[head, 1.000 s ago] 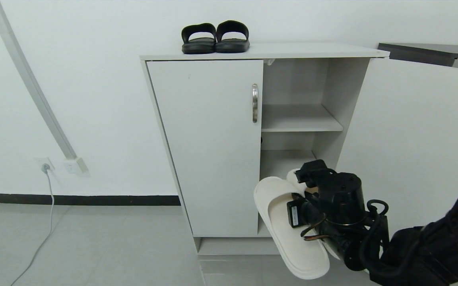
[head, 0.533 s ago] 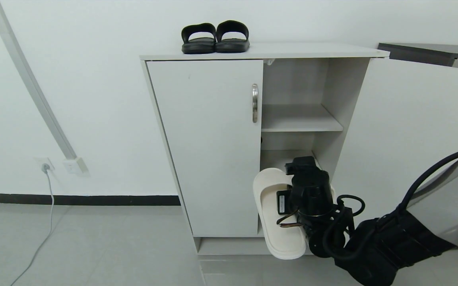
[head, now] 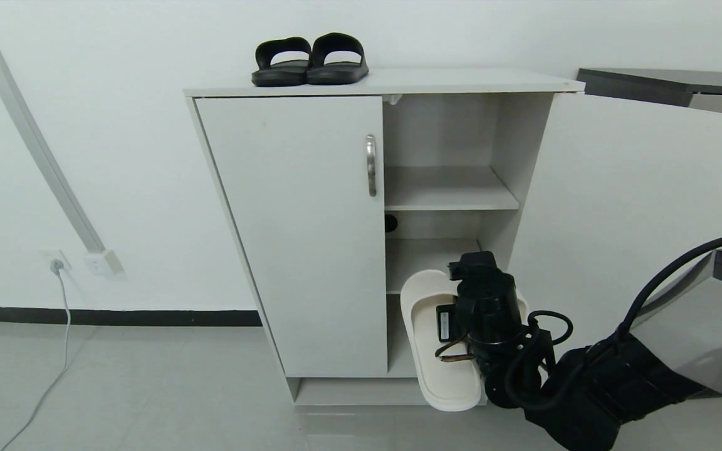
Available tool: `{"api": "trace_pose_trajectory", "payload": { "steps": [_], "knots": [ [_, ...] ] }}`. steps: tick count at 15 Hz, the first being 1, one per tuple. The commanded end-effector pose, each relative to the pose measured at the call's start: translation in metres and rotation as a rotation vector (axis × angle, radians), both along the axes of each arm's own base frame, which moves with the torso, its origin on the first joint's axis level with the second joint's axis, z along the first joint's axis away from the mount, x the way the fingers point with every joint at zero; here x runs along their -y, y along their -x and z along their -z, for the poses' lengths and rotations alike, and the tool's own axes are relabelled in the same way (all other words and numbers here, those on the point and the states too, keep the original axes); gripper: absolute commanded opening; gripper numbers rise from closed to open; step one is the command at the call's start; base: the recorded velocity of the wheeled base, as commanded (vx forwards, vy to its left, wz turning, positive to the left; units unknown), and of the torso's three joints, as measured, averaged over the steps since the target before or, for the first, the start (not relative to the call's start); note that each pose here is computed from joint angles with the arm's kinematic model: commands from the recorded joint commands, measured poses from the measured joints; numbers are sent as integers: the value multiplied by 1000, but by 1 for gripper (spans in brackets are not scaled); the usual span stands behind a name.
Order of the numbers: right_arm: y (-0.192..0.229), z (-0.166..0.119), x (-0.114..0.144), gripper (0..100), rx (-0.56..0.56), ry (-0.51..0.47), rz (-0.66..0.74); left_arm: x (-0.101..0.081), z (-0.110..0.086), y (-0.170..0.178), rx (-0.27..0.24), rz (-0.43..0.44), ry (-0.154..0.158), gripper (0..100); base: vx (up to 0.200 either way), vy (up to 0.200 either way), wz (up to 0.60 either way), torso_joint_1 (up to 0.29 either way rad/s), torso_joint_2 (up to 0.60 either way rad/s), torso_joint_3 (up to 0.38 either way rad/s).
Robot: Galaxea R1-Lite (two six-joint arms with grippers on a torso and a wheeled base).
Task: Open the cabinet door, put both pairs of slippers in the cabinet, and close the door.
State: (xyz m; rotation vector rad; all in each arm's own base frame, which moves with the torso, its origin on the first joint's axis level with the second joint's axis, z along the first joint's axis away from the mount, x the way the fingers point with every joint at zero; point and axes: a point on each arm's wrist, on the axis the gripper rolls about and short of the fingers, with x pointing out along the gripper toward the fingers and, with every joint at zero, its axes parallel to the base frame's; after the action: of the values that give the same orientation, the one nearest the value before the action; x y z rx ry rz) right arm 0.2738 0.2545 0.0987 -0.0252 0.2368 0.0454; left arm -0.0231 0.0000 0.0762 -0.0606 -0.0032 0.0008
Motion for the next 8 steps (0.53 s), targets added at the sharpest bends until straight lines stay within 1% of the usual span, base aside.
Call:
{"api": "trace_pose_trajectory", "payload": {
  "steps": [1, 5, 8],
  "knots": [
    [-1, 4, 0, 0, -5, 5, 3, 0, 0, 0, -2, -1, 1, 0, 0, 0, 0, 0, 0, 0],
    [-4, 10, -2, 0, -9, 5, -6, 0, 0, 0, -2, -8, 1, 0, 0, 0, 0, 0, 0, 0],
    [-10, 20, -10, 0, -3, 8, -14, 0, 0, 0, -2, -8, 1, 0, 0, 0, 0, 0, 0, 0]
  ]
}}
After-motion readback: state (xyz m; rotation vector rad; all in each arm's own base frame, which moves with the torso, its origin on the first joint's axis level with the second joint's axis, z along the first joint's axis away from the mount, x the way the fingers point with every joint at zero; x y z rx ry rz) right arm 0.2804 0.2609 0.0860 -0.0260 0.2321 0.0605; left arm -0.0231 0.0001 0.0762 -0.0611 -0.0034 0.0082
